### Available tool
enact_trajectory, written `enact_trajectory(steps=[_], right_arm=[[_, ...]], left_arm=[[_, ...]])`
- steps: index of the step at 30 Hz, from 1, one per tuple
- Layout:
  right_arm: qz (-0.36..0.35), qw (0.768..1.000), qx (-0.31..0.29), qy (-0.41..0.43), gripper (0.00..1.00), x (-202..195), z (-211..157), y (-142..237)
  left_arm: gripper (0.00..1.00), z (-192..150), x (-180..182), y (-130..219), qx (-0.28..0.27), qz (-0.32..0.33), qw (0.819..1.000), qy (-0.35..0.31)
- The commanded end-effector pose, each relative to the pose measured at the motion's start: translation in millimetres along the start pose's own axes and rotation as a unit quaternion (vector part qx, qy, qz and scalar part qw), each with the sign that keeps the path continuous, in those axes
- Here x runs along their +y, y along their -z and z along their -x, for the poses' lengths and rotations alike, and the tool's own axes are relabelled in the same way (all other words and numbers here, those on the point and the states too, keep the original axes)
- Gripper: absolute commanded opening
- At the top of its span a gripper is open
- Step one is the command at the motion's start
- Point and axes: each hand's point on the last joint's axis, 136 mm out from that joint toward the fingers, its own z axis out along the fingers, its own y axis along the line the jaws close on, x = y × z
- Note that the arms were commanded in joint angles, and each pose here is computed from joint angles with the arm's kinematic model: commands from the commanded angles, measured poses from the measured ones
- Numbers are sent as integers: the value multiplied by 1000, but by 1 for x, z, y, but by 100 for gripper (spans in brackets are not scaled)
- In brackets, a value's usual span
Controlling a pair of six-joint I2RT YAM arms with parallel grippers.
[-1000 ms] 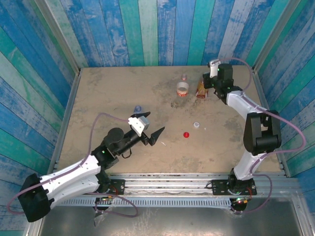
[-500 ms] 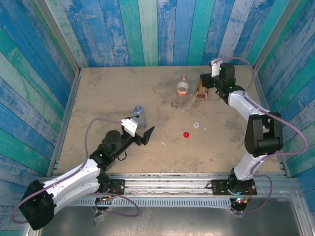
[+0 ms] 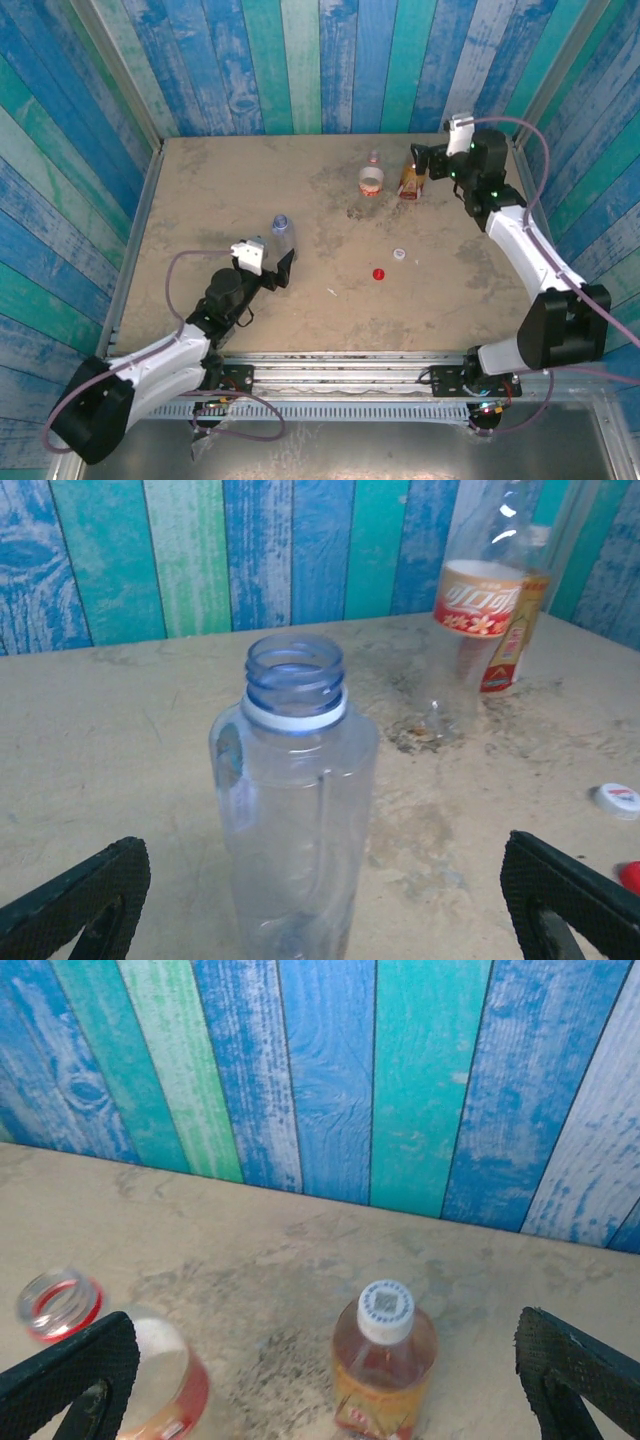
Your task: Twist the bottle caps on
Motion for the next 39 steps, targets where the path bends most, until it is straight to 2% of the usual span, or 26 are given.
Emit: enact_trajectory(steps=[1,5,8,15,18,21,25,29,31,35,39], right_arm=[[29,999,-1,-25,100,12,-4,17],[49,998,-4,-25,100,21,-8,32],[59,998,-5,-25,100,26,-12,40],[69,997,-2,-28,100,32,-19,52],[77,997,-1,-28,100,35,-21,57],[81,996,3,-33,100,37,-25,61],[37,998,2,-52,100,24,-30,70],[-8,997,-20,-75,100,10,-30,85],[-40,995,-39,-80,100,1,-32,96],[-12,997,-45,-67,100,12,-47,110],[29,997,-20,-71,100,29,-60,121]], left_arm=[[94,17,1,-12,-32,1,999,6],[94,11,1,-27,-25,-3,1000,2],[99,9,4,-36,-27,-1,1000,3],[96,-3,6,-55,-20,-8,1000,5],[92,-4,7,-61,-21,-8,1000,6],[83,-8,8,-67,-19,-12,1000,7],[73,-11,4,-70,-19,-24,999,10],[70,-15,1,-72,-13,-35,999,9],[58,-17,0,-73,-12,-37,999,6],[57,-19,-9,-76,-1,-63,998,-7],[56,-20,-33,-75,3,-132,991,-36]])
